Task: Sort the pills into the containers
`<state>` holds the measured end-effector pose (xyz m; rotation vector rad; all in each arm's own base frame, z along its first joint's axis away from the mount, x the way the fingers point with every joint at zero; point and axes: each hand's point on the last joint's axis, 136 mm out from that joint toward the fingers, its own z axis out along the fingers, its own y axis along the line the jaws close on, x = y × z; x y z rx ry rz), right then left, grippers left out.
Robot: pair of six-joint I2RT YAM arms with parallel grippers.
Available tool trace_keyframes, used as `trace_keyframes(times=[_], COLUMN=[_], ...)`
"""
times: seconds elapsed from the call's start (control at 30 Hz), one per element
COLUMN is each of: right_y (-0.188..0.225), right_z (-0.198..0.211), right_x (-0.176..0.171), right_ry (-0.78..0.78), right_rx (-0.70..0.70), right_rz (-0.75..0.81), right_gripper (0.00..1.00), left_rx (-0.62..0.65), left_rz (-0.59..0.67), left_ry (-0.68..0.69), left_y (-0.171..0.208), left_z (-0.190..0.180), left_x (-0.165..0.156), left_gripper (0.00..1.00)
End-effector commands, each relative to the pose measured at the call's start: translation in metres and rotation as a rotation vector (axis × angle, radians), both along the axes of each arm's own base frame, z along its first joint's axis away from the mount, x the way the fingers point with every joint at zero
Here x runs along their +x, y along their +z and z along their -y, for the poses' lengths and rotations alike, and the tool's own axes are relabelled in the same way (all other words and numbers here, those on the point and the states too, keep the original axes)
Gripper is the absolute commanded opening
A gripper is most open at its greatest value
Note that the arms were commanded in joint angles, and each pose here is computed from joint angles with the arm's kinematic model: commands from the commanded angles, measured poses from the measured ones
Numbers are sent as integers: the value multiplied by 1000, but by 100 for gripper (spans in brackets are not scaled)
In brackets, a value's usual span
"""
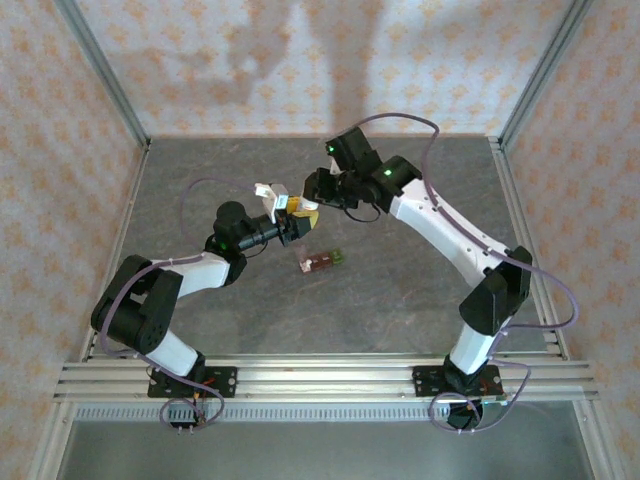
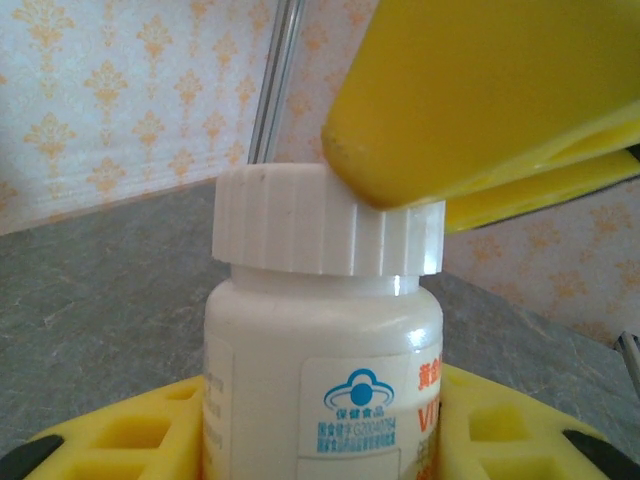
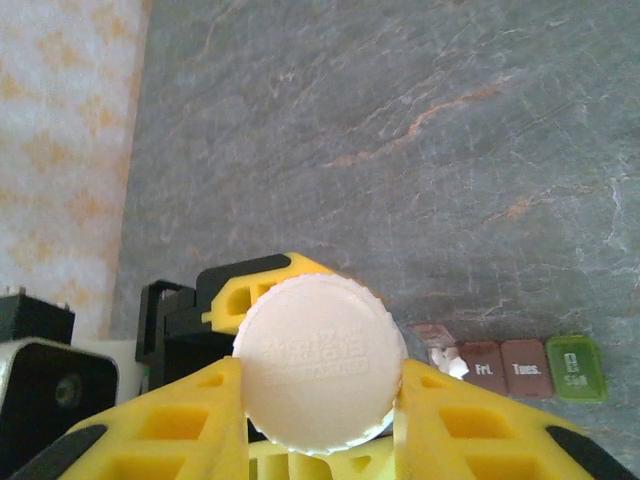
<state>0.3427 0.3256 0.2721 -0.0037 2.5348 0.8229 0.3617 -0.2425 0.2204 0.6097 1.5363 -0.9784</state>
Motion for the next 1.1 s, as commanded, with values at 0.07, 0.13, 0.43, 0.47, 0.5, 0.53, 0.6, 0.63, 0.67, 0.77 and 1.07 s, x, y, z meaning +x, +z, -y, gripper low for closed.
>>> trace_keyframes(times=[0.07, 0.13, 0.43, 0.47, 0.5, 0.53, 0.6, 0.63, 0.67, 0.77, 1.07], right_y=[4, 18, 62, 60, 58, 55, 47, 45, 43, 39, 23], right_z=[-10, -3, 29, 30, 30, 28, 23, 19, 14, 4, 0], right_x=[-10, -7, 4, 5, 6, 7, 8, 7, 6, 4, 5], right_ry=[-44, -35, 31, 63, 92, 129, 188, 224, 251, 302, 315], right_rx=[25, 24, 48, 27, 3, -20, -51, -51, -45, -27, -38], right_rz=[-19, 7, 112, 118, 121, 126, 115, 108, 95, 60, 22], right_gripper=[41, 46, 75, 76, 77, 78, 78, 78, 78, 76, 68], left_rx=[-38, -34, -37, -38, -38, -40, -41, -42, -42, -44, -48], left_rz=[130, 132, 134, 136, 132, 133, 131, 129, 129, 129, 135], left_ry=[-2, -2, -10, -14, -16, -20, -22, -25, -26, -27, -29], left_y=[35, 35, 35, 36, 35, 36, 36, 36, 37, 38, 42], left_z=[2, 2, 3, 3, 3, 4, 4, 4, 4, 4, 4], left_x=[1, 1, 1, 1, 1, 0, 0, -1, -1, -3, -5], left_gripper=[0, 0, 0, 0, 0, 0, 0, 0, 0, 0, 0])
